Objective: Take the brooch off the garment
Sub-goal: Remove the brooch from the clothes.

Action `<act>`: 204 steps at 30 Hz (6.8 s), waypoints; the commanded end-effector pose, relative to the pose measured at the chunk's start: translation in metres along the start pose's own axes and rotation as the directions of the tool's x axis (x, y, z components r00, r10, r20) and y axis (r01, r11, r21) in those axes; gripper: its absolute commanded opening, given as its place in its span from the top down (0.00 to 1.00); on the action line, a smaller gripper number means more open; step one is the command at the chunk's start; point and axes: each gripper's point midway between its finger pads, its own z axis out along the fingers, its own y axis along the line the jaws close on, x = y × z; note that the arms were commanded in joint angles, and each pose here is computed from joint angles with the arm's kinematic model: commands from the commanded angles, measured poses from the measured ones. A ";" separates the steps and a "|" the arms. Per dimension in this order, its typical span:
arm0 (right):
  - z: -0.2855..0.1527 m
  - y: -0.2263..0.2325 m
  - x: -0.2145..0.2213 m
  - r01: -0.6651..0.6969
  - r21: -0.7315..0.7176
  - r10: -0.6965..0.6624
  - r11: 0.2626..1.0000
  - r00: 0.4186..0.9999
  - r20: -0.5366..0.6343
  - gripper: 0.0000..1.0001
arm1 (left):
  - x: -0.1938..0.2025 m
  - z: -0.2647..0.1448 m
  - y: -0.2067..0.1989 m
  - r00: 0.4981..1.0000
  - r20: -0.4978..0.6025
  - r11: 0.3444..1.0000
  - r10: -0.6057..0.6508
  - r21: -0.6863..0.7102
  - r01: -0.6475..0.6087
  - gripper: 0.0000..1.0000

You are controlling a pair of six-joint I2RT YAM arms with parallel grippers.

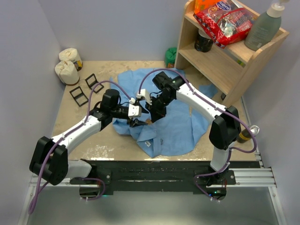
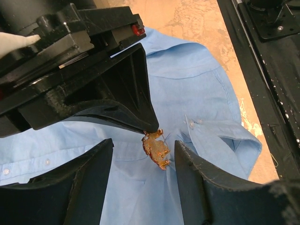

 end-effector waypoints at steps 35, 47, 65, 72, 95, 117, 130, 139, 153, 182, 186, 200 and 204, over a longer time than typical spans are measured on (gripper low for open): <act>-0.017 0.011 -0.009 0.035 0.017 -0.037 0.999 0.996 0.087 1.00 | -0.015 0.004 -0.013 0.995 0.103 0.999 0.002 0.043 -0.006 0.47; -0.033 0.015 -0.023 0.009 -0.096 0.009 0.995 0.982 0.189 1.00 | -0.007 0.004 -0.011 0.996 0.085 1.000 -0.001 0.012 0.000 0.46; -0.026 0.012 -0.023 -0.009 -0.117 0.031 0.993 0.981 0.190 1.00 | -0.030 0.010 0.008 0.992 0.111 0.998 -0.054 0.024 0.052 0.47; -0.028 0.012 -0.027 -0.009 -0.129 0.035 0.992 0.979 0.200 1.00 | -0.026 0.011 0.005 0.994 0.085 0.998 -0.064 0.035 0.061 0.48; -0.034 0.009 -0.028 -0.019 -0.135 0.049 0.991 0.973 0.227 1.00 | -0.019 0.011 0.001 0.992 0.093 0.997 -0.081 0.012 0.080 0.63; -0.036 0.008 -0.030 -0.020 -0.135 0.052 0.991 0.971 0.233 1.00 | -0.015 0.011 0.003 0.994 0.080 0.997 -0.074 -0.008 0.075 0.77; -0.038 0.007 -0.032 -0.023 -0.135 0.054 0.991 0.971 0.234 1.00 | -0.008 0.008 -0.001 0.999 0.016 0.999 -0.038 -0.005 0.038 0.65; -0.039 0.007 -0.033 -0.022 -0.130 0.053 0.991 0.970 0.236 1.00 | -0.013 0.006 -0.006 0.999 0.007 0.999 -0.042 0.030 0.042 0.58; -0.042 0.009 -0.030 -0.027 -0.126 0.057 0.992 0.968 0.244 1.00 | -0.025 0.008 -0.006 0.996 0.066 0.998 -0.053 0.042 0.050 0.49; -0.039 0.001 -0.032 -0.048 -0.104 0.073 0.993 0.967 0.245 1.00 | -0.013 0.018 0.009 0.987 -0.076 0.987 -0.142 -0.087 0.136 0.88; -0.038 0.001 -0.030 -0.051 -0.105 0.076 0.993 0.967 0.244 1.00 | -0.019 0.019 0.004 0.988 -0.054 0.988 -0.144 -0.056 0.141 0.84; -0.040 -0.002 -0.030 -0.055 -0.087 0.075 0.995 0.966 0.246 1.00 | -0.021 0.016 -0.003 0.991 -0.058 0.992 -0.122 -0.032 0.120 0.72; -0.040 -0.002 -0.029 -0.055 -0.083 0.074 0.995 0.966 0.248 1.00 | -0.023 0.015 -0.005 0.992 -0.061 0.993 -0.114 -0.025 0.113 0.65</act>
